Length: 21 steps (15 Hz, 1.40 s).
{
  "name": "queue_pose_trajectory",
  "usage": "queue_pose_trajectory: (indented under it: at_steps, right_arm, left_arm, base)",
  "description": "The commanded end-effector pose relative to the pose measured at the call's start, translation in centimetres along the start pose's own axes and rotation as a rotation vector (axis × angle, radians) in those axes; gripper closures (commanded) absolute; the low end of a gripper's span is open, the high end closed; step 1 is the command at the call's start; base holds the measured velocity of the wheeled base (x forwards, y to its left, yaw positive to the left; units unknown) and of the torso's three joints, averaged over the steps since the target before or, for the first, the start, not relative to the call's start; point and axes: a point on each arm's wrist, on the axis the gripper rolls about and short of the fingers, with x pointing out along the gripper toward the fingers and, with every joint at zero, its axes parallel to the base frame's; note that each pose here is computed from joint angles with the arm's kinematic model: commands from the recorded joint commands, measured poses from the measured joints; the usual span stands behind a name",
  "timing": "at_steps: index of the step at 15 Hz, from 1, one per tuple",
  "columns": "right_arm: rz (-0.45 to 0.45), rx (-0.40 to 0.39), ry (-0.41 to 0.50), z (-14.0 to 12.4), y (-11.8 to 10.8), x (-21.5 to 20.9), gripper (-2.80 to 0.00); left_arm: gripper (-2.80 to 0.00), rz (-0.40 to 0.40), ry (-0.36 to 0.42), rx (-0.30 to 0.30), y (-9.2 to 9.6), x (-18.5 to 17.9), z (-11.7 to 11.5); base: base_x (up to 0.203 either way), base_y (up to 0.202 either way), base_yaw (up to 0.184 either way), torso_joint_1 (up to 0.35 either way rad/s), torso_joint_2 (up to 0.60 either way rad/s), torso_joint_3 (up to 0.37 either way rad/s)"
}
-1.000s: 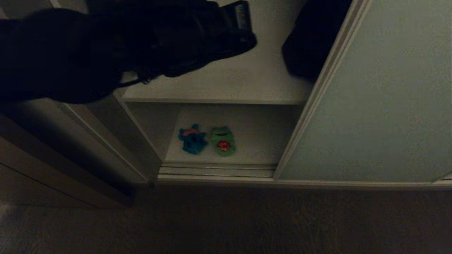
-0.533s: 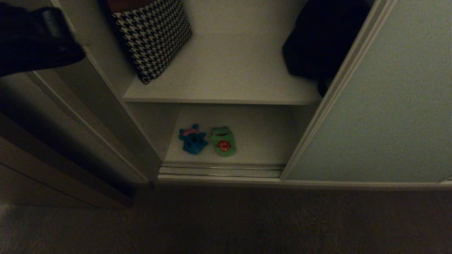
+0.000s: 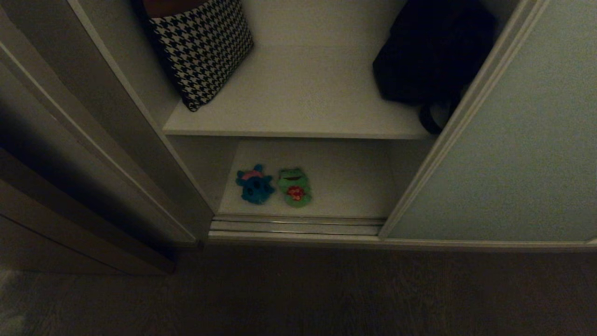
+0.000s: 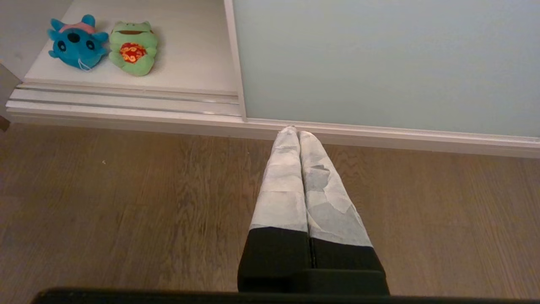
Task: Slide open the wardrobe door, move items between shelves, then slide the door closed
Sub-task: Open the door
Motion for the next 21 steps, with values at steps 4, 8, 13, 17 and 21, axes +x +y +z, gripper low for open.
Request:
queue_pose_trajectory:
  at_steps: [4,8,13,17,21]
  right_arm:
    - [0.0,0.0,-0.003,0.0,0.0,0.0,0.0]
    - [0.0,0.0,-0.002,0.0,0.0,0.0,0.0]
    - [-0.001,0.0,-0.001,0.0,0.0,0.0,0.0]
    - [0.0,0.0,-0.003,0.0,0.0,0.0,0.0]
    - [0.0,0.0,-0.002,0.0,0.0,0.0,0.0]
  left_arm:
    - [0.0,0.0,-0.163,0.073,0.0,-2.0,-8.6]
    - [0.0,0.022,-0.155,0.034,0.0,-1.4,-9.3]
    - [0.0,0.024,-0.157,0.03,0.1,-1.4,-9.2]
    - [0.0,0.028,-0.157,0.02,0.1,-1.4,-9.2]
    - [0.0,0.03,-0.157,0.017,0.1,-1.4,-9.2]
  base:
    - [0.0,0.0,0.0,0.0,0.0,0.0]
    - [0.0,0.0,0.0,0.0,0.0,0.0]
    - [0.0,0.0,0.0,0.0,0.0,0.0]
    - [0.0,0.0,0.0,0.0,0.0,0.0]
    - [0.0,0.0,0.0,0.0,0.0,0.0]
